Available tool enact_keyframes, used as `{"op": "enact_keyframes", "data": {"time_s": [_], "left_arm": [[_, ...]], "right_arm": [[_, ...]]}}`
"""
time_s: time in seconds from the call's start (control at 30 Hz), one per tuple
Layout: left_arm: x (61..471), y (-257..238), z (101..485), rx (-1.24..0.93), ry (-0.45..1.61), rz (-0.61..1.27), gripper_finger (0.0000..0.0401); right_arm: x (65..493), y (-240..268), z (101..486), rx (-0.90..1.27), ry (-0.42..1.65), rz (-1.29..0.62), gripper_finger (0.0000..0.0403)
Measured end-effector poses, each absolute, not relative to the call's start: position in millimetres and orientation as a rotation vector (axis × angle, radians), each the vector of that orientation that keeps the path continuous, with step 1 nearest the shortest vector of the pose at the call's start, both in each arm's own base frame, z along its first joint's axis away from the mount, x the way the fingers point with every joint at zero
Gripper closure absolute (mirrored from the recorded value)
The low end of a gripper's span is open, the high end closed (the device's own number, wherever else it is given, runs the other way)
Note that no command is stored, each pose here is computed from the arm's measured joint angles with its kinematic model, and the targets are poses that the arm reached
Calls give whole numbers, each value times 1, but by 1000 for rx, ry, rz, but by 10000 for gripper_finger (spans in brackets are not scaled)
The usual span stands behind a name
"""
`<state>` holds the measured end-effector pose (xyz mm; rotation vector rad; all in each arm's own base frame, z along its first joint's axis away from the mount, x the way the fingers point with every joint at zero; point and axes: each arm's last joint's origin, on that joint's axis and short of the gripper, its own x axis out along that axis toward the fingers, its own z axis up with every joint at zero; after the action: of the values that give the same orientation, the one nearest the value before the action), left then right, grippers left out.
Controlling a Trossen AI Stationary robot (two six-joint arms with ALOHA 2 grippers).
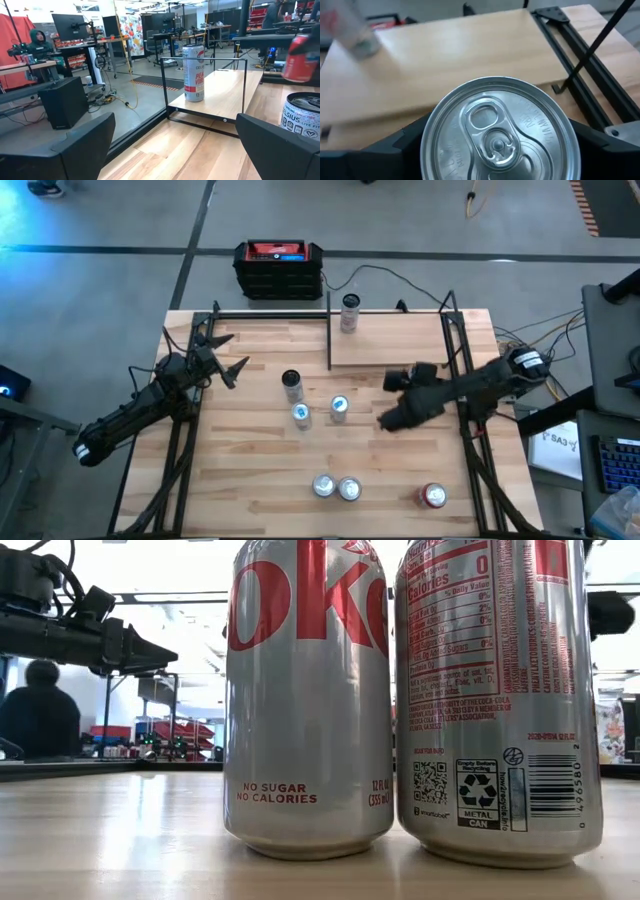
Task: Place canned beverage on shelf
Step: Put the top red soda can on the shelf
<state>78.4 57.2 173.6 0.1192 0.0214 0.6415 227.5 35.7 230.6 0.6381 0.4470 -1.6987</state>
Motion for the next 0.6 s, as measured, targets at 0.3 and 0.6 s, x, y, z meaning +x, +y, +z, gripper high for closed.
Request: {"op": "enact_keyframes", "data": {"time_s": [0.3,0.6], "left_arm": [[78,57,174,119,21,641,3],[78,57,174,119,21,642,3]], "right_arm": [[244,-40,241,757,434,-1864,101],[248,-91,240,860,402,-1895,101]]}}
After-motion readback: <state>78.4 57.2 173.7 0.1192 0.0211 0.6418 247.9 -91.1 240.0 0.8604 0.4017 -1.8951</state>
